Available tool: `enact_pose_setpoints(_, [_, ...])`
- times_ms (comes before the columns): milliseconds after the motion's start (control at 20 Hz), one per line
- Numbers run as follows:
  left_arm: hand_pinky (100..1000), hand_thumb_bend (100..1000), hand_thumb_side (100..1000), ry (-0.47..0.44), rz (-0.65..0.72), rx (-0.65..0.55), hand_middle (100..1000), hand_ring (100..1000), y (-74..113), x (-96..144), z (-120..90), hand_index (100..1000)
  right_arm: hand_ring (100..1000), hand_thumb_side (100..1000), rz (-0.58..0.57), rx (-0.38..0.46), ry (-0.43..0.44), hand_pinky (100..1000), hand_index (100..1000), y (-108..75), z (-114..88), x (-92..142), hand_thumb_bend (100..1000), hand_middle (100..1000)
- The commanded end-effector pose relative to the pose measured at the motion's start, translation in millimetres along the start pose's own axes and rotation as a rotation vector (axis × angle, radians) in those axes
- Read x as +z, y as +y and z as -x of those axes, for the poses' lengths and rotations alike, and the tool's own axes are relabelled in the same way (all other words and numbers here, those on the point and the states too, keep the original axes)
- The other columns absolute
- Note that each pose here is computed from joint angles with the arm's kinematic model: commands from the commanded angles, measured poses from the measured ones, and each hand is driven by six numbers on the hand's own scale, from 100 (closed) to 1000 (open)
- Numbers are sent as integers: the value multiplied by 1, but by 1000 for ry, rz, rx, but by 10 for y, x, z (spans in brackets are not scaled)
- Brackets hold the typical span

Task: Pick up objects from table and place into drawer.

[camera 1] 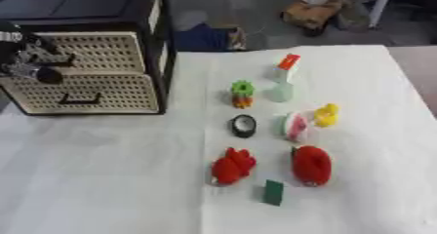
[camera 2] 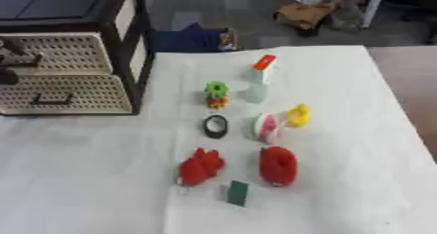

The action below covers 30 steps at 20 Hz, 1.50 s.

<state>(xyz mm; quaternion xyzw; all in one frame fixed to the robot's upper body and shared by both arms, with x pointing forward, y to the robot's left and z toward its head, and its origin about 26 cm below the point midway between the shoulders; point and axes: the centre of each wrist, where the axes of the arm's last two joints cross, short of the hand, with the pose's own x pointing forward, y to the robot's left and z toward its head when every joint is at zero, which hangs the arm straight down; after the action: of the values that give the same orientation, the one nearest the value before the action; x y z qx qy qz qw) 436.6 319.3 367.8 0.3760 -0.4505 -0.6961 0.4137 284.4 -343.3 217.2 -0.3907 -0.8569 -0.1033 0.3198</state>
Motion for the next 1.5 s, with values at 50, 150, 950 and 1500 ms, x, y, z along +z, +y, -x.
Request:
enact_pose_setpoints(50, [100, 890, 1000, 36, -23, -14, 100, 100, 107, 103, 52, 947, 620, 1000, 11, 1, -34, 635, 801, -37, -62, -63, 100, 582])
enact_pose_setpoints(150, [100, 892, 1000, 40, -17, -15, 100, 100, 90, 93, 57, 946, 620, 1000, 11, 0, -34, 635, 801, -36, -63, -63, 100, 582])
enact_pose_setpoints(950, [100, 894, 1000, 33, 31, -23, 100, 100, -32, -37, 31, 925, 620, 1000, 13, -6, -34, 638, 801, -28, -68, -67, 100, 581])
enact_pose_setpoints(1500, [100, 869, 1000, 40, 29, -31, 100, 100, -18, -22, 38, 862, 622, 1000, 14, -6, -32, 639, 802, -32, -64, -64, 100, 581])
